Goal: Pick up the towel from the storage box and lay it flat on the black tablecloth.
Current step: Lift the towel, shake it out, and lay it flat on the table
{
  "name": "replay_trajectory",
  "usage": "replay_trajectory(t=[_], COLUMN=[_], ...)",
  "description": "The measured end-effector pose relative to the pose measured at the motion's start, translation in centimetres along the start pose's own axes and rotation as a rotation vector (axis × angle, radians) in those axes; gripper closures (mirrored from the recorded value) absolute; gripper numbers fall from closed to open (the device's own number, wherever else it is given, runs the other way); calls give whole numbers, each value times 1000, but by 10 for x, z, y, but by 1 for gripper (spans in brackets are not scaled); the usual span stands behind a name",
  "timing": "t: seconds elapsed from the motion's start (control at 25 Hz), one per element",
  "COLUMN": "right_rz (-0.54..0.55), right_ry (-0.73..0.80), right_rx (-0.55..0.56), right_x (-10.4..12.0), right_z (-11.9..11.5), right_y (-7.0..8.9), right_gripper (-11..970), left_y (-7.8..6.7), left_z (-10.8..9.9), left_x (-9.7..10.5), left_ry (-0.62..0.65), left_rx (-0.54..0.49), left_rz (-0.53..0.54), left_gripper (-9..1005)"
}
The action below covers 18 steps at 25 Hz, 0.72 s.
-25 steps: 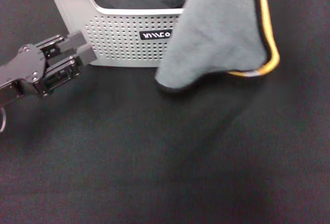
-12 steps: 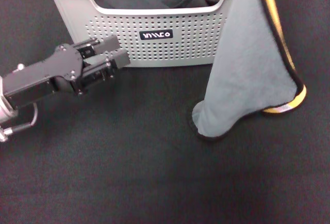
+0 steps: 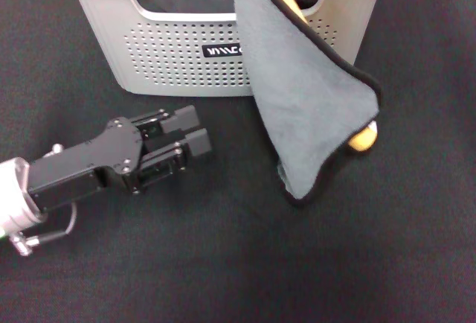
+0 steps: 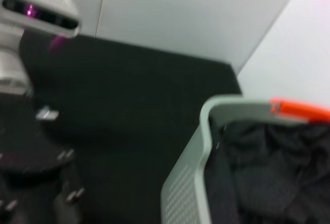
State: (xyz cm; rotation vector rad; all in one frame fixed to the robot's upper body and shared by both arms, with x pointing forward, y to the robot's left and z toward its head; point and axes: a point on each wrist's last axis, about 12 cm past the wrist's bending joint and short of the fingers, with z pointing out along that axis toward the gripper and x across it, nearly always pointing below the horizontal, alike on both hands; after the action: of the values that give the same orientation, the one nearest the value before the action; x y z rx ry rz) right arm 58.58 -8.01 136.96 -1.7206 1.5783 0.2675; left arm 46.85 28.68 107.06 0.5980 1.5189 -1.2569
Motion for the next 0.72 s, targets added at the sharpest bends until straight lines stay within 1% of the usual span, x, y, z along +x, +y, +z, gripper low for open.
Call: replay_trajectory(t=[0.16,0.24,0.32,0.36,0.4,0.52,0.72], right_rz=[-61,-81,-100,-106,-114,-123,-92], right_ry=[-22,-27,-45,-53,-70,-108,-158], right_rx=[-18,-17,9,25,56,133,236], right_x=[-14,-18,-17,-17,-16,-13,-4], right_z=[12,17,18,16,12,0,-17], right_y=[-7,-9,-11,-12,-13,-15,-20], right_gripper=[959,959,959,959,959,959,959], left_y=[2,5,7,7,9,11,11], left_z=[10,16,23,23,31,39,43], left_x=[8,10,13,13,15,17,21], left_ry=[-20,-34,-45,-45,-50,-42,-36], left_rx=[-8,-28,-40,-40,-41,-38,-44], left_rz=[-13,-20,-25,-25,-18,-17,10], left_gripper=[459,459,459,459,459,458,457])
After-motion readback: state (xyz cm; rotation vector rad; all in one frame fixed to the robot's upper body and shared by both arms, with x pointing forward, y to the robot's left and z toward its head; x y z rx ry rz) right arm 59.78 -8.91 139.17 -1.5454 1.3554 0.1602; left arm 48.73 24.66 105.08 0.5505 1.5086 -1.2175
